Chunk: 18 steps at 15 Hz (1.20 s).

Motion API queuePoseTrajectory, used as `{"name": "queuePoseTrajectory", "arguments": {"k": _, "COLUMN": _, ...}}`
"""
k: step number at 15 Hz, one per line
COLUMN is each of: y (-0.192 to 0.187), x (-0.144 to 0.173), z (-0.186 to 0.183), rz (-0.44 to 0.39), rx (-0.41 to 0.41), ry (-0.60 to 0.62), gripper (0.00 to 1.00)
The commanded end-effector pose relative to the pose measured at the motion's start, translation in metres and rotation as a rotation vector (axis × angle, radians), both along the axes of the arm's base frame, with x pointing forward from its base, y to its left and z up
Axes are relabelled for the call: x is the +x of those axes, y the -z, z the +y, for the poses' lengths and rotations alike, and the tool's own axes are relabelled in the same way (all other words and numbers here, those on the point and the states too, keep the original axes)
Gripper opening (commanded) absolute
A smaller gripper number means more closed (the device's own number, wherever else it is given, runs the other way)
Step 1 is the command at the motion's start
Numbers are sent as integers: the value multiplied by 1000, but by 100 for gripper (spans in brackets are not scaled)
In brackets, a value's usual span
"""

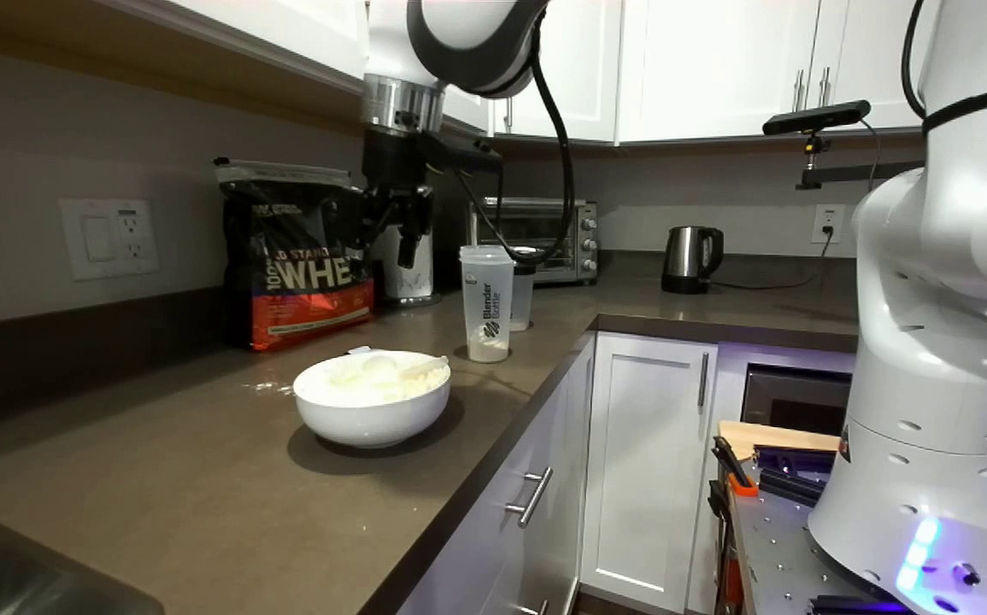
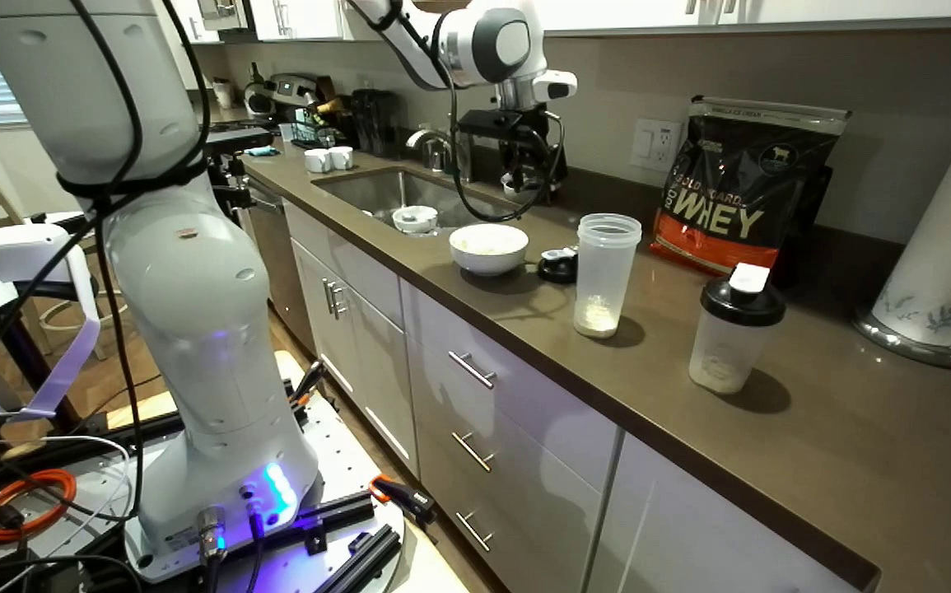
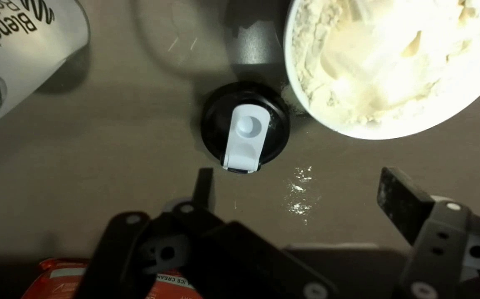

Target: Put the black lid on top of the bottle on the left

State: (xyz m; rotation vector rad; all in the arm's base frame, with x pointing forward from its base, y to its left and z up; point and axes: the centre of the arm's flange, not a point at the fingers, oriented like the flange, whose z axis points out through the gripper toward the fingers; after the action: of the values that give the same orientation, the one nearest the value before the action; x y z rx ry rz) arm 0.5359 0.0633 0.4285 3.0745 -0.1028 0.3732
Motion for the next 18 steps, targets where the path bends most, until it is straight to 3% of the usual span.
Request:
{"name": "queuePoseTrajectory", "arguments": {"k": 1, "y": 12, "x": 20, "z": -1, "rz": 13, "rx": -32, "ry": 53, "gripper": 100}}
{"name": "queuePoseTrajectory", "arguments": {"k": 13, "y": 72, "x": 57, "z": -19, "rz": 119, "rx": -42, "ry": 135, "gripper": 100}}
{"name": "queuePoseTrajectory", "arguments": {"k": 14, "y": 76, "x": 59, "z": -19, "rz": 127, "rx": -42, "ry": 137, "gripper": 95}}
{"name": "queuePoseTrajectory", "arguments": {"k": 18, "y": 88, "x": 66, "z": -19, "rz": 164, "rx": -41, "ry": 142, "gripper": 99}}
